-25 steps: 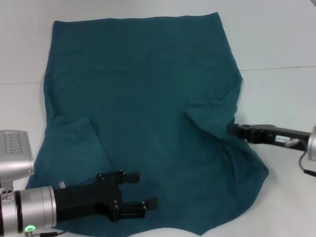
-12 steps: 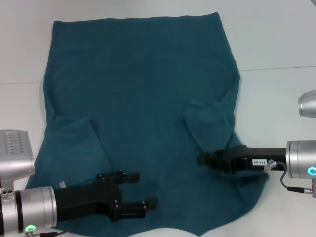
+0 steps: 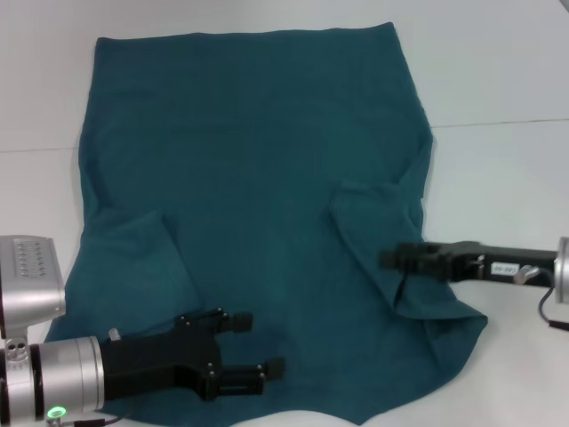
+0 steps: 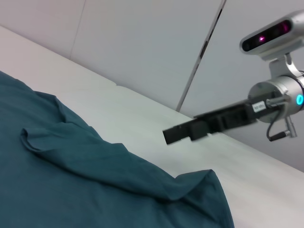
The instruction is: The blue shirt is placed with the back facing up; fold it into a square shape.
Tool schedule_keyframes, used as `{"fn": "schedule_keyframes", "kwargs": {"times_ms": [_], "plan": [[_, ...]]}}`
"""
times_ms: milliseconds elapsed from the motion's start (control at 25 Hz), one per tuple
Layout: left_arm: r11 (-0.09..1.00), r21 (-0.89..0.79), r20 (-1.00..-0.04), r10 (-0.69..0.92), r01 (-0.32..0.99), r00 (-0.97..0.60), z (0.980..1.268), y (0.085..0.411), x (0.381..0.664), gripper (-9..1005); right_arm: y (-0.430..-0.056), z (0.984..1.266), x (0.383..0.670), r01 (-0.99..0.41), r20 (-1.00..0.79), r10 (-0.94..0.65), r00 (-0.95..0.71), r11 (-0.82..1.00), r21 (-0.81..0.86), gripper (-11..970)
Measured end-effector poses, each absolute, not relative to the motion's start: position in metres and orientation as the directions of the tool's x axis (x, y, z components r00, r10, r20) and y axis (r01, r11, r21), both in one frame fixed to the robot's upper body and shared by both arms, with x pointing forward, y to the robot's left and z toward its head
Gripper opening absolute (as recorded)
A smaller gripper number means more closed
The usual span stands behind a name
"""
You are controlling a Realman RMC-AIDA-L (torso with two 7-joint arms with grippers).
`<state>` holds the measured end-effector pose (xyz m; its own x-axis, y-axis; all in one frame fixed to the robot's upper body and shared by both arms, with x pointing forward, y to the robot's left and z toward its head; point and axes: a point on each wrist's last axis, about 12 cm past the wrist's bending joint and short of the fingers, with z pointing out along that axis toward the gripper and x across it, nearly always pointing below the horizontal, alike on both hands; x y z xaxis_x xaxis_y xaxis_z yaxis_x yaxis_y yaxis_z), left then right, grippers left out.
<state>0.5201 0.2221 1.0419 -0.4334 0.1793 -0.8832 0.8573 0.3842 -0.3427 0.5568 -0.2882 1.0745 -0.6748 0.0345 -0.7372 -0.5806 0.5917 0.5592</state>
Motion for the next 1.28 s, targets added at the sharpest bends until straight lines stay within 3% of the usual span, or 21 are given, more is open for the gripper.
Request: {"fn": "schedule_keyframes", "kwargs": {"times_ms": [280, 720, 1280], "plan": [[0.383, -0.342, -0.885, 0.175, 0.858, -0.431, 1.043, 0.222, 0.521, 921, -0.308, 1.072, 0.573, -0.393, -0.673, 0.161, -0.722, 0.706, 0.590, 596], [0.377, -0.342, -0.885, 0.179, 0.861, -0.430, 1.043, 0.221, 0.521, 921, -0.288, 1.073, 0.605, -0.286, -0.624, 0.136, -0.769, 0.801, 0.526, 584], [0.383, -0.338, -0.885, 0.182, 0.860, -0.429, 1.043, 0.222, 0.522, 920, -0.281, 1.066, 0.611, -0.251, -0.620, 0.135, -0.773, 0.833, 0.493, 581]]}}
